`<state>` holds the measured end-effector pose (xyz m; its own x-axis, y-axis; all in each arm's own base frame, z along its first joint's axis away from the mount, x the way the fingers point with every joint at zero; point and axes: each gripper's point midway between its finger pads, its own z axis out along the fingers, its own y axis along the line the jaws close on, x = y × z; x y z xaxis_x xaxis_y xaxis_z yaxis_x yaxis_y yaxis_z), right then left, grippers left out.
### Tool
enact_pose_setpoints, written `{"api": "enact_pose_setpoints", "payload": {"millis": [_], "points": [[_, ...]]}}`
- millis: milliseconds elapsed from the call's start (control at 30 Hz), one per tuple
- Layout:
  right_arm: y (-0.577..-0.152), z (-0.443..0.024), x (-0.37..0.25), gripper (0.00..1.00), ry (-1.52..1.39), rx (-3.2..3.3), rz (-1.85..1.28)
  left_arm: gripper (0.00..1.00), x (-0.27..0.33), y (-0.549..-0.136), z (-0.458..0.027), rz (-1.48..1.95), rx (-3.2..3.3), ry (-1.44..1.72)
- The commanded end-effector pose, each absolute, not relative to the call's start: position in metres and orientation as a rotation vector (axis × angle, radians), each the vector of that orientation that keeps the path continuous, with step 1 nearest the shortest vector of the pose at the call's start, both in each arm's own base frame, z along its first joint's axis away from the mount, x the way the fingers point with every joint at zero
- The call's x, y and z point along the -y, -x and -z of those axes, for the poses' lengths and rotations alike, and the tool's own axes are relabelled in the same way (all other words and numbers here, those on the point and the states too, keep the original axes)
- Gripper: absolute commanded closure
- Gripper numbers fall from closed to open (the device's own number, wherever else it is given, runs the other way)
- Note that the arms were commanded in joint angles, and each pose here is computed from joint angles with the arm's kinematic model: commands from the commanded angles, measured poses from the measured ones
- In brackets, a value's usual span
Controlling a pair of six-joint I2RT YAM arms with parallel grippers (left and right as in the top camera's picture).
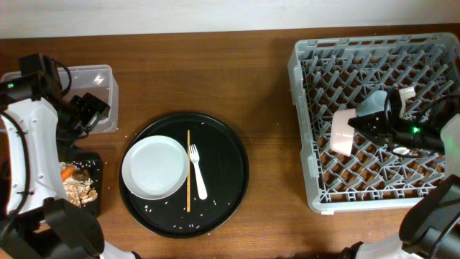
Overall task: Sort waste into correct bins and load items into the dishwasher rack
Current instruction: 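Carry the pink bowl to the rack and set it down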
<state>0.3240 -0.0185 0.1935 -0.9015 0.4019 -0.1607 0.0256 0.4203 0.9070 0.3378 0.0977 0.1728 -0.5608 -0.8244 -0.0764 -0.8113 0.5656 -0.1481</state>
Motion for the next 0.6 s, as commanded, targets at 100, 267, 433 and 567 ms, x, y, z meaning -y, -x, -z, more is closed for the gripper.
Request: {"api": "enact_pose_setpoints", "payload": {"millis": [100,267,433,567], "points": [[-0.324,-0.174,0.033,0.94,-0.469,-2.478,-1.334,0.01,-0.098,-0.337,-0.175,0.147,-2.641,1.414],[-0.329,-0.185,0.053,0.94,-0.552,-2.57,-1.158,0.01,-0.098,-0.337,-0.175,0.147,-2.641,1.414],[-0.333,-0.204,0.025,0.96,-0.412,-2.476,-1.33,0.01,-0.098,-0.337,-0.175,0.146,-2.641,1.414],[-0.332,-0.191,-0.014,0.96,-0.286,-2.497,-1.422,0.01,-0.098,-0.337,-0.175,0.147,-2.641,1.414]]}}
